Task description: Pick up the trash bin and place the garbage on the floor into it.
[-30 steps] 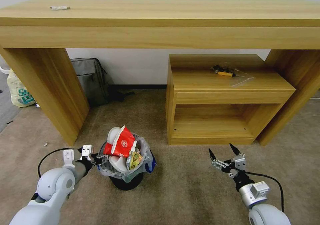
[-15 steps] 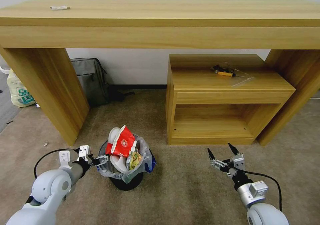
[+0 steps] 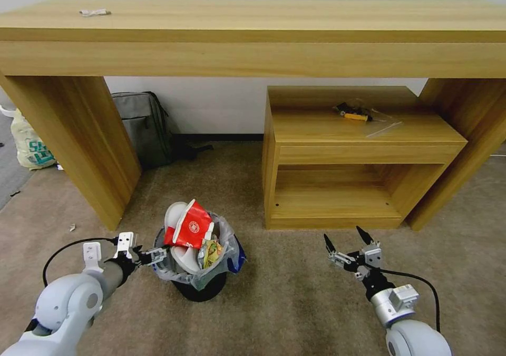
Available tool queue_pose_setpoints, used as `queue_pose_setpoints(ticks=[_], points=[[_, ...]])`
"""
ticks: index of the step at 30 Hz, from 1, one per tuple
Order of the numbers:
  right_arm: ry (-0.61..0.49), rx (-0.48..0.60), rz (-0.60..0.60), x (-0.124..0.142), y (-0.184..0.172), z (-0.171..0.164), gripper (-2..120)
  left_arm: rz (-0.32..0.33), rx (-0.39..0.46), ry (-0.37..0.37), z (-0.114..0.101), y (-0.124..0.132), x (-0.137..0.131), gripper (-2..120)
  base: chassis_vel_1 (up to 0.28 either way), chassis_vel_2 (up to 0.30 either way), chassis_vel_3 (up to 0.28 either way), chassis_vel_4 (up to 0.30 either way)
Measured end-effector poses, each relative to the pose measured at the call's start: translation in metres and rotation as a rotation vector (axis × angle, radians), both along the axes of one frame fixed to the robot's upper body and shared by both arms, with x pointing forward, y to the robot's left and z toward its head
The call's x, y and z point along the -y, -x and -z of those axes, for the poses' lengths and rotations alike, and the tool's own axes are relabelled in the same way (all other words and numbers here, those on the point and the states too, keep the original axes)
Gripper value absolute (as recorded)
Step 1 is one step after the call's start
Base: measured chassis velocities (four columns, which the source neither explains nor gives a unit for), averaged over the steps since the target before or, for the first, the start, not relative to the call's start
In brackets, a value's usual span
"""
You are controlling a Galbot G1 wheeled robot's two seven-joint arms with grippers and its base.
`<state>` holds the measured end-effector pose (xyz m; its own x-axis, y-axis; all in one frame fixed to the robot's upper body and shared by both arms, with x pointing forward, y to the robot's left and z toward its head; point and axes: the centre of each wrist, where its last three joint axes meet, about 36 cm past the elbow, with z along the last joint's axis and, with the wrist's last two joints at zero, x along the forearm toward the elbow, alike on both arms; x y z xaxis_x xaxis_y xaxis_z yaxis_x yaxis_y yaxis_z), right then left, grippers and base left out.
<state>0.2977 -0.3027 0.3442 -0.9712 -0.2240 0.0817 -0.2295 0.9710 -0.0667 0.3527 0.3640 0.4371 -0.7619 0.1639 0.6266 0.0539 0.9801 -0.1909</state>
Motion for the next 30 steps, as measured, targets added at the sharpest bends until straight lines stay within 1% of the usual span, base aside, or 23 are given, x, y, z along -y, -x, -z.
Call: queue_pose_setpoints(ticks=[4, 13, 22, 25, 30], points=[[-0.002, 0.002, -0.003, -0.001, -0.002, -0.002, 100, -0.002, 0.015, 0.003, -0.007, 0.007, -0.001, 100, 0.000, 0.000, 0.000, 0.000], [-0.005, 0.005, -0.003, -0.002, -0.004, -0.003, 100, 0.009, 0.030, 0.006, -0.016, 0.017, -0.002, 100, 0.000, 0.000, 0.000, 0.000], [-0.012, 0.012, -0.004, -0.005, -0.004, -0.007, 100, -0.002, 0.052, -0.009, -0.026, 0.025, -0.011, 100, 0.000, 0.000, 0.000, 0.000], [-0.012, 0.017, -0.003, -0.004, -0.004, -0.009, 100, -0.005, 0.055, -0.005, -0.027, 0.028, -0.011, 100, 0.000, 0.000, 0.000, 0.000], [-0.010, 0.023, 0.007, 0.002, -0.003, -0.014, 100, -0.007, 0.086, 0.008, -0.032, 0.037, -0.012, 100, 0.000, 0.000, 0.000, 0.000]])
